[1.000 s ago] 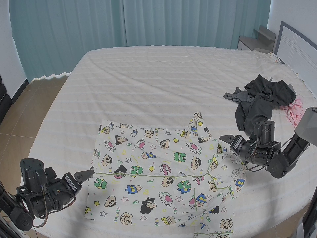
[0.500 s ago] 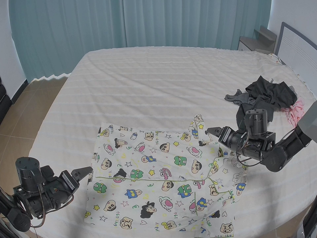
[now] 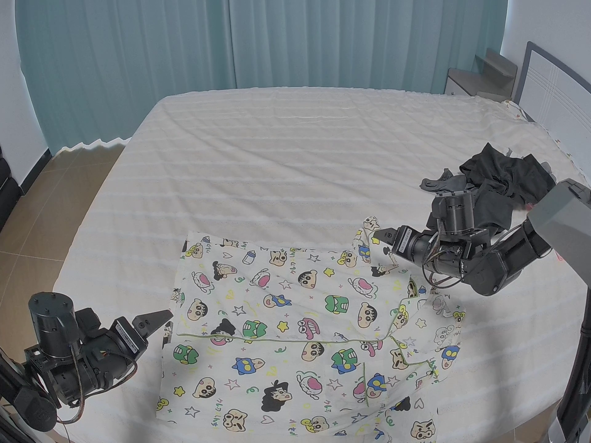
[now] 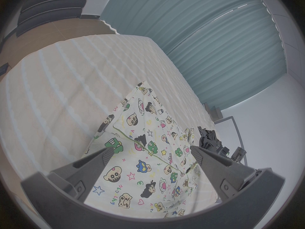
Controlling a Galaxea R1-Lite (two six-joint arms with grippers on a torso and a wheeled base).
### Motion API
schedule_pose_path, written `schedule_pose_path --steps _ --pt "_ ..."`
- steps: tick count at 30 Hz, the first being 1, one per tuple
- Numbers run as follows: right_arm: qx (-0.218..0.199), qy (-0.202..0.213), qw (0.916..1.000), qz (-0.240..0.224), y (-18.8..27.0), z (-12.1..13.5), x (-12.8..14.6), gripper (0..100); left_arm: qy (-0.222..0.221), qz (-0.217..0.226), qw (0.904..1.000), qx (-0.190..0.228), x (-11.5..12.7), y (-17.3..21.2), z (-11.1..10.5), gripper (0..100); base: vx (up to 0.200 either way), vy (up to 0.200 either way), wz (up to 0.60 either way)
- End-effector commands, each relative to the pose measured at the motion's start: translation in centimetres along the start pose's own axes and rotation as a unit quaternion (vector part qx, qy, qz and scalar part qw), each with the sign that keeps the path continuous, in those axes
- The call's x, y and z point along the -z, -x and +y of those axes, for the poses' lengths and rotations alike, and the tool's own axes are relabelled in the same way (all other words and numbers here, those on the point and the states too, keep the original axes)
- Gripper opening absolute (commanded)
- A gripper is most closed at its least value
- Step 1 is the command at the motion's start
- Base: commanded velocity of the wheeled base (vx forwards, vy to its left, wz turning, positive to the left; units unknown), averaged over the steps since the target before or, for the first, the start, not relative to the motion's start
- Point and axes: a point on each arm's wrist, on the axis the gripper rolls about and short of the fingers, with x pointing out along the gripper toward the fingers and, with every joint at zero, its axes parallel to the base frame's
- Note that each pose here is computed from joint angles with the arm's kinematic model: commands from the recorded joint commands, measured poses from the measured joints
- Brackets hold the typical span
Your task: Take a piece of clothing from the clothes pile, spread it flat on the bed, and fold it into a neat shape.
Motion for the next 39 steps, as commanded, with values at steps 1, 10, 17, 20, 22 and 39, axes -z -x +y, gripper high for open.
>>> schedule_pose_path --steps 1,10,17,20,22,39 --pt "0.037 0.023 0.9991 0.003 -4.2 -0.8 0.0 100 0.001 0.002 1.0000 -0.003 0.1 0.1 0.1 100 0.000 0.000 0.00" --pt "0.088 0.076 0.9930 -0.021 -9.2 -0.7 0.5 100 0.001 0.002 1.0000 -0.005 0.2 0.1 0.2 100 0.000 0.000 0.00" --pt "0.114 0.121 0.9856 -0.030 -10.7 -0.6 1.9 100 0.002 0.004 0.9999 -0.009 0.2 0.0 0.3 100 0.000 0.000 0.00" --pt "0.109 0.128 0.9852 -0.034 -10.7 0.0 1.8 100 0.002 0.004 0.9999 -0.010 0.2 0.0 0.3 100 0.000 0.000 0.00" --pt "0.108 0.133 0.9845 -0.039 -10.8 0.2 1.5 100 0.002 0.004 0.9999 -0.010 0.2 0.0 0.3 100 0.000 0.000 0.00" --pt "0.119 0.126 0.9791 -0.107 -9.9 0.6 -1.4 0 0.003 0.004 1.0000 -0.009 0.2 0.0 0.3 100 0.000 0.000 0.00"
